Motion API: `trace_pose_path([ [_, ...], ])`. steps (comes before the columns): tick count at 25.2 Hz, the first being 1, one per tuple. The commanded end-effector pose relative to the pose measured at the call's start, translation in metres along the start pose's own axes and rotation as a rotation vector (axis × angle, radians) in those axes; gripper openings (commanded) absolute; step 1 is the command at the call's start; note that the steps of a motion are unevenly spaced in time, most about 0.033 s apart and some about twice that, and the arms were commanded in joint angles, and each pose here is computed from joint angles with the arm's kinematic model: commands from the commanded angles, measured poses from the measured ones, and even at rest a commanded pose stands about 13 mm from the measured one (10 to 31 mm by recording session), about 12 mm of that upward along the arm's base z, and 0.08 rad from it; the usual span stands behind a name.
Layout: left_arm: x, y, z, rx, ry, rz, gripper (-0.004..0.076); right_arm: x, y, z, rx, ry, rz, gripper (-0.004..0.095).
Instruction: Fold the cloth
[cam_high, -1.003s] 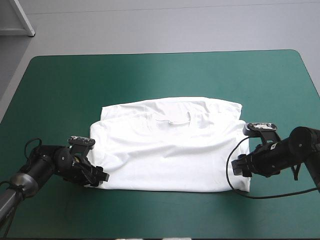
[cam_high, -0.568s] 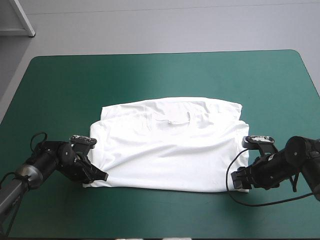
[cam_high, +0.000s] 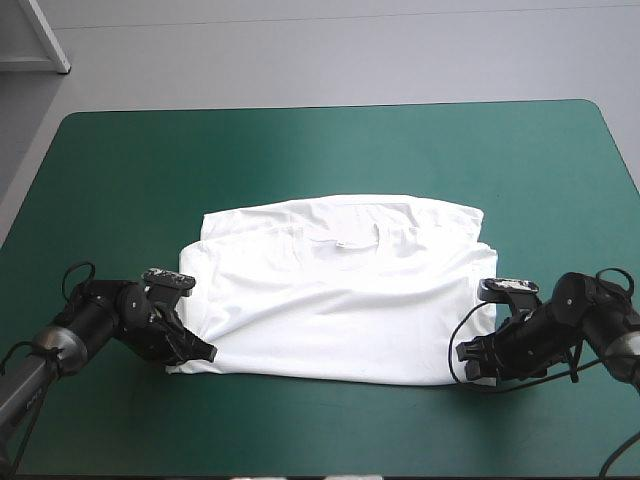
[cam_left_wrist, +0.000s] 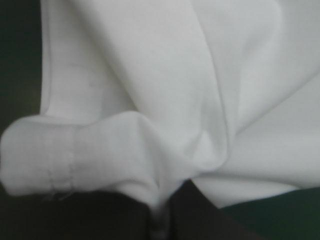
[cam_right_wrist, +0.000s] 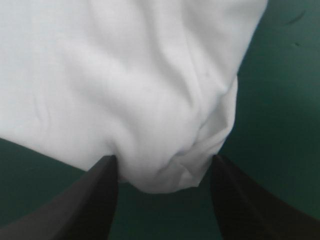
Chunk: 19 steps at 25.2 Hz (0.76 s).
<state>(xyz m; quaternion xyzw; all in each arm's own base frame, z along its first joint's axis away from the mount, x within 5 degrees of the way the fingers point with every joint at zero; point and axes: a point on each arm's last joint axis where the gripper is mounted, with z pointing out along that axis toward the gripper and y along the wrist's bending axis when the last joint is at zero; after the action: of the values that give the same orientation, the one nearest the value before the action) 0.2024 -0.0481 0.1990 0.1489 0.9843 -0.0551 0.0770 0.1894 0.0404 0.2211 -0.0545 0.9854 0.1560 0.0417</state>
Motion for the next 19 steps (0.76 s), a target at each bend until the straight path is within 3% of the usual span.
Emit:
trace_pose_path([
  [1,-0.008,-0.005,0.008,0.051,-0.067,-0.063,0.0020,-0.008,0.001,0.002,-0.024,0.003,-0.010,0.0400],
  [8,-0.009,-0.005,0.008,0.048,-0.079,-0.058,0.0020,-0.011,0.002,0.005,-0.039,-0.009,-0.075,-0.0019],
  [13,-0.010,-0.005,0.006,0.054,-0.062,-0.055,0.0020,-0.009,0.004,0.001,-0.045,-0.008,-0.080,-0.0013],
  [19,-0.029,-0.008,-0.024,0.062,-0.125,-0.040,0.0020,-0.015,0.013,-0.031,-0.025,-0.148,-0.111,-0.0013],
])
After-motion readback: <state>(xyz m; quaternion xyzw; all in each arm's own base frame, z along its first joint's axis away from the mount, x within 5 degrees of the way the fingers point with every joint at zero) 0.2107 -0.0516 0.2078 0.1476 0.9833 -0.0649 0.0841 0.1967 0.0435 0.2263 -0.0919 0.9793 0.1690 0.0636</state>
